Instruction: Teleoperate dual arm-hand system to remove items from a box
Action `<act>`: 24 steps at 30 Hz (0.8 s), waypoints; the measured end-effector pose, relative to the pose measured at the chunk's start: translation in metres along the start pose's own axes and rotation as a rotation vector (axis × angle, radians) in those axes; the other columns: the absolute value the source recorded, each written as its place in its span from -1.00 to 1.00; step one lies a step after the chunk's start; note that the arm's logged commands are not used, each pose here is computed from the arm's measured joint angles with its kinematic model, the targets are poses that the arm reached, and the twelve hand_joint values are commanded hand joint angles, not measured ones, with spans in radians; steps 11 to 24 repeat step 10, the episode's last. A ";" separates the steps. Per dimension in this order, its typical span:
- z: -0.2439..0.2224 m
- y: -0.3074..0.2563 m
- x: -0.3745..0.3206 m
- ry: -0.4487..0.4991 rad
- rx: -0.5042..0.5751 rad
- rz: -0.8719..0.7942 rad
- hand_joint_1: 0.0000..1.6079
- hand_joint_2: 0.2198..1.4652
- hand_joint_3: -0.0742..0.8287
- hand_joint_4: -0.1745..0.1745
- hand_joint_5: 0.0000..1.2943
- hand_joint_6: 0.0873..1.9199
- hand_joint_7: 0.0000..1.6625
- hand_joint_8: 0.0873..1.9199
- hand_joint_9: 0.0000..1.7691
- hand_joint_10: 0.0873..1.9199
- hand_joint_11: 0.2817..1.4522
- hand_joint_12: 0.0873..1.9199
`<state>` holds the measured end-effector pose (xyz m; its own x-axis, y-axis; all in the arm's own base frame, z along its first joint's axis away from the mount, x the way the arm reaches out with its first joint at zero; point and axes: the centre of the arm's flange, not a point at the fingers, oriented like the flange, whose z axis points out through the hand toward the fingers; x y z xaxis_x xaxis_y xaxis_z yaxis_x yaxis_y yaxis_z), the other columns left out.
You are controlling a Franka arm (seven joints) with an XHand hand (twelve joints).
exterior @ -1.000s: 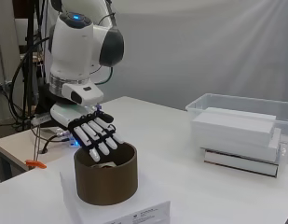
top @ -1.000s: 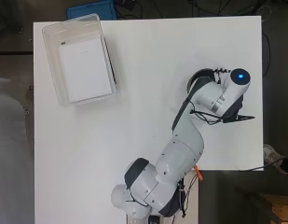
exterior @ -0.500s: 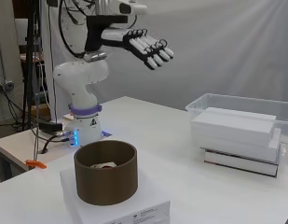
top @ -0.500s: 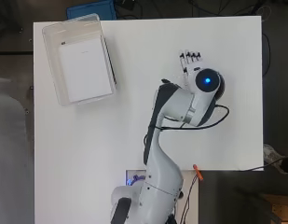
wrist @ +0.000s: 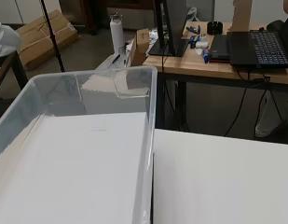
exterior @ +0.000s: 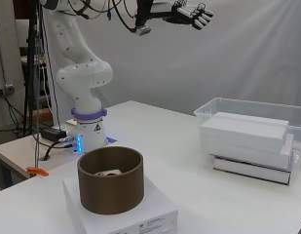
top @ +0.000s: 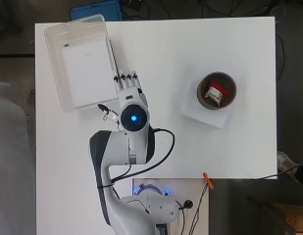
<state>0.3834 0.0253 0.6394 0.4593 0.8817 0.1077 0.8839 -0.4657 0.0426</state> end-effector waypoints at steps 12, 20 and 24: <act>0.040 -0.019 0.008 -0.051 0.033 0.045 -0.92 0.33 -0.82 -0.03 -0.53 -1.00 -0.41 -1.00 -0.38 -1.00 -0.59 -1.00; 0.040 -0.019 0.008 -0.051 0.033 0.045 -0.92 0.33 -0.82 -0.03 -0.53 -1.00 -0.41 -1.00 -0.38 -1.00 -0.59 -1.00; 0.040 -0.019 0.008 -0.051 0.033 0.045 -0.92 0.33 -0.82 -0.03 -0.53 -1.00 -0.41 -1.00 -0.38 -1.00 -0.59 -1.00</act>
